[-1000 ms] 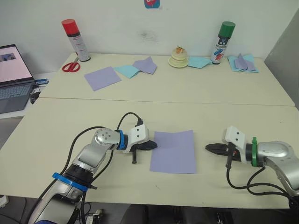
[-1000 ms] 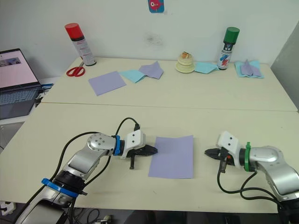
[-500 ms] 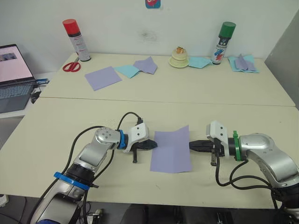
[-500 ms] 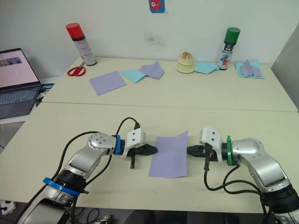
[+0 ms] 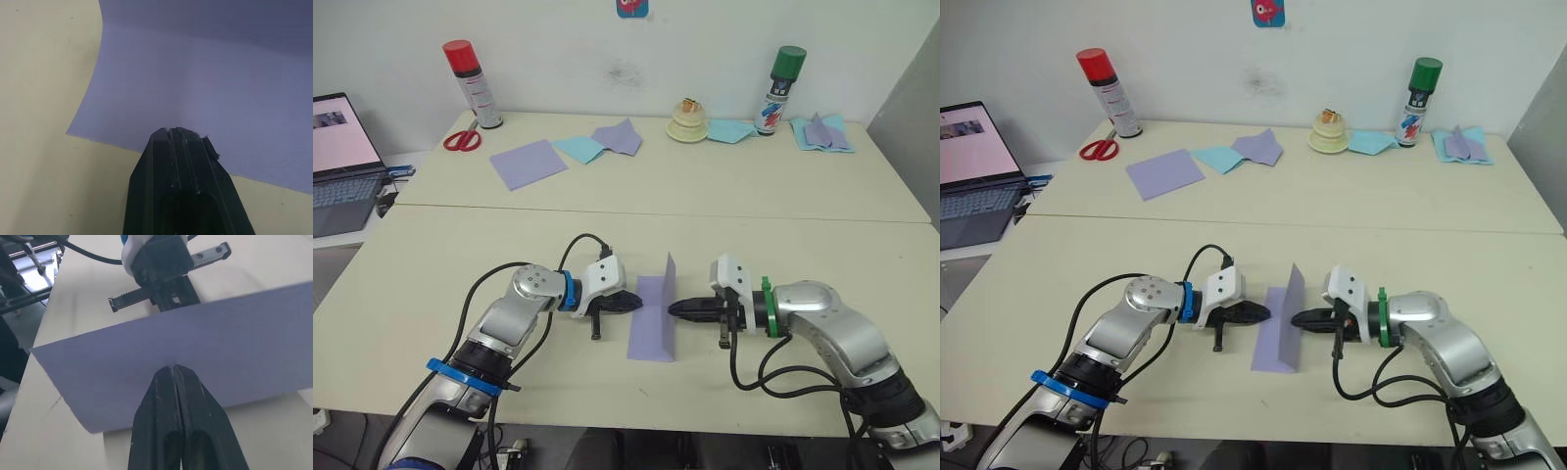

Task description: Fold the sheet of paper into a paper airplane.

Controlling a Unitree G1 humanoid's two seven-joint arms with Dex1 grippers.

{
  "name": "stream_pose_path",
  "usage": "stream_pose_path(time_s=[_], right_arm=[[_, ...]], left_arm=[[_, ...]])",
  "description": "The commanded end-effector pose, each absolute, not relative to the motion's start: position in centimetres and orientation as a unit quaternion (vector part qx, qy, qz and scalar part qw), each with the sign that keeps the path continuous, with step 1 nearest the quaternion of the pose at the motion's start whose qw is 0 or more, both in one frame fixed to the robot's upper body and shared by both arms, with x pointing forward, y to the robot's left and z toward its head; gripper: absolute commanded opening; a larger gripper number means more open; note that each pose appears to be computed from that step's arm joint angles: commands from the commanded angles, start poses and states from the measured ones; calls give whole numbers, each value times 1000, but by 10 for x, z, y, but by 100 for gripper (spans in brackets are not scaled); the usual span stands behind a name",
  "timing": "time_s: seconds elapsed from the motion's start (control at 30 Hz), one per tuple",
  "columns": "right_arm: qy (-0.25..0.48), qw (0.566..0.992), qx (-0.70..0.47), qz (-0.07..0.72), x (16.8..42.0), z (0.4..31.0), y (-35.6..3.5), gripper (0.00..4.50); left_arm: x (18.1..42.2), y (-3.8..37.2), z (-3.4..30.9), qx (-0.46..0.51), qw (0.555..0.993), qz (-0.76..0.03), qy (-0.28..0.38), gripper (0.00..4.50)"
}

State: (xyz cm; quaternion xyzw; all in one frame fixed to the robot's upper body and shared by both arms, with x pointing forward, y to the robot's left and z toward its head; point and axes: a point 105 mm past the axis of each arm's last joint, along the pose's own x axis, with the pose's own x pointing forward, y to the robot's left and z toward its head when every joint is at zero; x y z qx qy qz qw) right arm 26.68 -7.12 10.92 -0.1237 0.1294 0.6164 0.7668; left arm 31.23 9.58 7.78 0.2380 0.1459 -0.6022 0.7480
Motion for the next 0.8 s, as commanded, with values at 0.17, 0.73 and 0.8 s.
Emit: stream_pose_path(time_s=[0.17, 0.73, 0.8], right_arm=[[110, 772, -139, 610, 272, 114, -67, 3], [127, 759, -161, 618, 272, 91, -56, 3], [127, 760, -164, 616, 273, 88, -55, 3]], left_arm=[[306, 108, 65, 244, 746, -593, 182, 0], [303, 111, 65, 245, 745, -591, 185, 0], [303, 111, 65, 245, 746, -591, 185, 0]])
